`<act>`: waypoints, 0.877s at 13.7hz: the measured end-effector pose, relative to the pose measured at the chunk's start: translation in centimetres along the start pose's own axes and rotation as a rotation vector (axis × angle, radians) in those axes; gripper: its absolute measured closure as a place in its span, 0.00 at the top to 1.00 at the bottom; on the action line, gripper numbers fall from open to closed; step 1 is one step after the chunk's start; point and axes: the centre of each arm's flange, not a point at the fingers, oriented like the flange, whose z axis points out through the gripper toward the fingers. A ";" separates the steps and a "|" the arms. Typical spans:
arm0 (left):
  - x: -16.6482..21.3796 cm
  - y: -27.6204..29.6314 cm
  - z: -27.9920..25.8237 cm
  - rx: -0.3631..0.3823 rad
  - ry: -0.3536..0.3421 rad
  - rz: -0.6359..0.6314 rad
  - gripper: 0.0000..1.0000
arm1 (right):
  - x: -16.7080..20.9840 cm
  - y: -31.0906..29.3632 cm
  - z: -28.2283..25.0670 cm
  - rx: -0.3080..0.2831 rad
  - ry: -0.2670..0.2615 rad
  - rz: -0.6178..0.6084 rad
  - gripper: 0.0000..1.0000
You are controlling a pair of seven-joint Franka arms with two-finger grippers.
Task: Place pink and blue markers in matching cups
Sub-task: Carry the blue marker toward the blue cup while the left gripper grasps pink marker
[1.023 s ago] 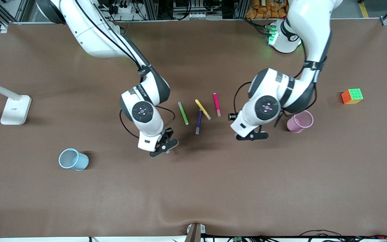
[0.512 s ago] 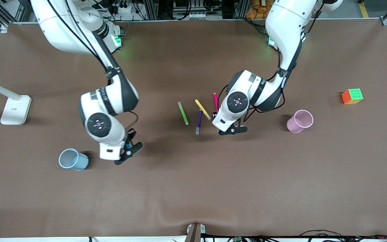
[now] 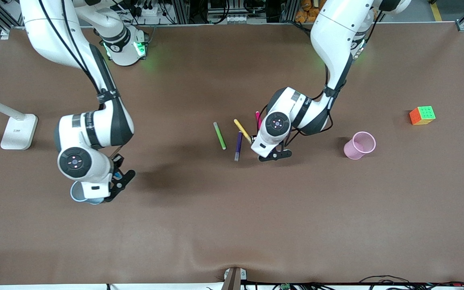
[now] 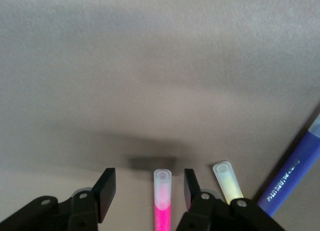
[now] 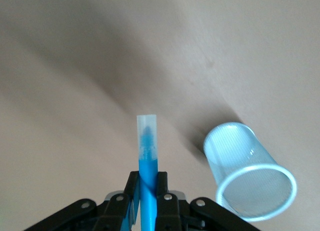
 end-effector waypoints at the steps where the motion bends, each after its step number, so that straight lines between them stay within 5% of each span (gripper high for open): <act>1: -0.3 0.3 0.1 0.002 0.000 0.000 0.63 | -0.9 0.8 0.1 -0.001 -0.010 -0.028 0.18; 6: -1.2 0.7 0.7 0.006 0.002 -0.010 0.57 | -5.0 4.6 0.3 -0.016 -0.038 -0.089 0.18; 12: -1.3 0.5 1.6 0.003 0.009 -0.011 0.30 | -7.7 7.2 1.0 -0.060 -0.080 -0.068 0.18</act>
